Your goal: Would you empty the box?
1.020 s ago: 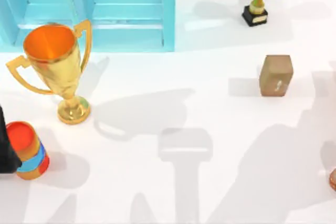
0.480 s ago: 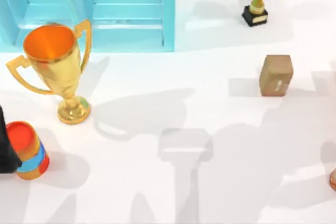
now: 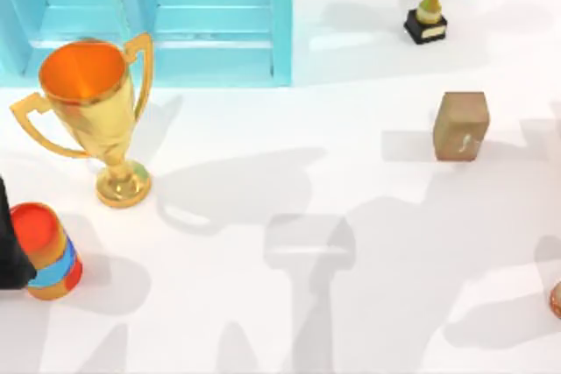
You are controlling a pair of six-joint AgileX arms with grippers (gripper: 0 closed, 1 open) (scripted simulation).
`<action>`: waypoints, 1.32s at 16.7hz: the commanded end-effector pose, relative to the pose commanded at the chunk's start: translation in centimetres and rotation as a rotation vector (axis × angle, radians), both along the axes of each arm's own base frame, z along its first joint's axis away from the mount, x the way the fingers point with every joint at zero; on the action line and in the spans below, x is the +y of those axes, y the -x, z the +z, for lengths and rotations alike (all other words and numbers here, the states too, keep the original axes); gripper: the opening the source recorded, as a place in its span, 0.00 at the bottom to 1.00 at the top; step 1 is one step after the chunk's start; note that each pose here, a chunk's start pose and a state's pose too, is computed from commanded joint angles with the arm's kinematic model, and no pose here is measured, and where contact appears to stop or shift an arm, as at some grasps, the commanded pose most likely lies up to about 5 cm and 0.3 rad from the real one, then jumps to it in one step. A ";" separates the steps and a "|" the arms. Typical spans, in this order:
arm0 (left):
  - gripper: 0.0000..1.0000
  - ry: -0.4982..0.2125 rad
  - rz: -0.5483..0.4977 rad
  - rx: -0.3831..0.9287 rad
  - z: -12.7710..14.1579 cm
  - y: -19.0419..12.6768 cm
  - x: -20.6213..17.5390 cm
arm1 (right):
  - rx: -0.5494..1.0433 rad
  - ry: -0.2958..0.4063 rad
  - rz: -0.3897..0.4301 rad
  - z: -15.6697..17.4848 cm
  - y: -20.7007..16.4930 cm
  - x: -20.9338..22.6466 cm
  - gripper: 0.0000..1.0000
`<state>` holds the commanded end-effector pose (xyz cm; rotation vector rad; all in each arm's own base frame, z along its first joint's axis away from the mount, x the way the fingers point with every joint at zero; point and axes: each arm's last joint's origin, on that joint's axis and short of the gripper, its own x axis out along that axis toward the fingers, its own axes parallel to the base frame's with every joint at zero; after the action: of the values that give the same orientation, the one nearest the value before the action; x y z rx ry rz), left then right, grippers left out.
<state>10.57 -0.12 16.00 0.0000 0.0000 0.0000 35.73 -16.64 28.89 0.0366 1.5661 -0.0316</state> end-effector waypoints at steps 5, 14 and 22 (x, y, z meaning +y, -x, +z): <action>1.00 0.000 0.000 0.000 0.0 0.0 0.0 | 0.008 0.015 0.010 -1.5 -2.9 7.9 0.00; 1.00 0.000 0.000 0.000 0.0 0.0 0.0 | -0.010 0.046 0.049 -6.3 2.8 37.0 0.00; 1.00 0.000 0.000 0.000 0.0 0.0 0.0 | -0.008 0.060 -0.001 -8.6 7.8 41.8 0.00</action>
<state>10.57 -0.12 16.00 0.0000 0.0000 0.0000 27.95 25.13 20.24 -0.0100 1.5568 -0.0788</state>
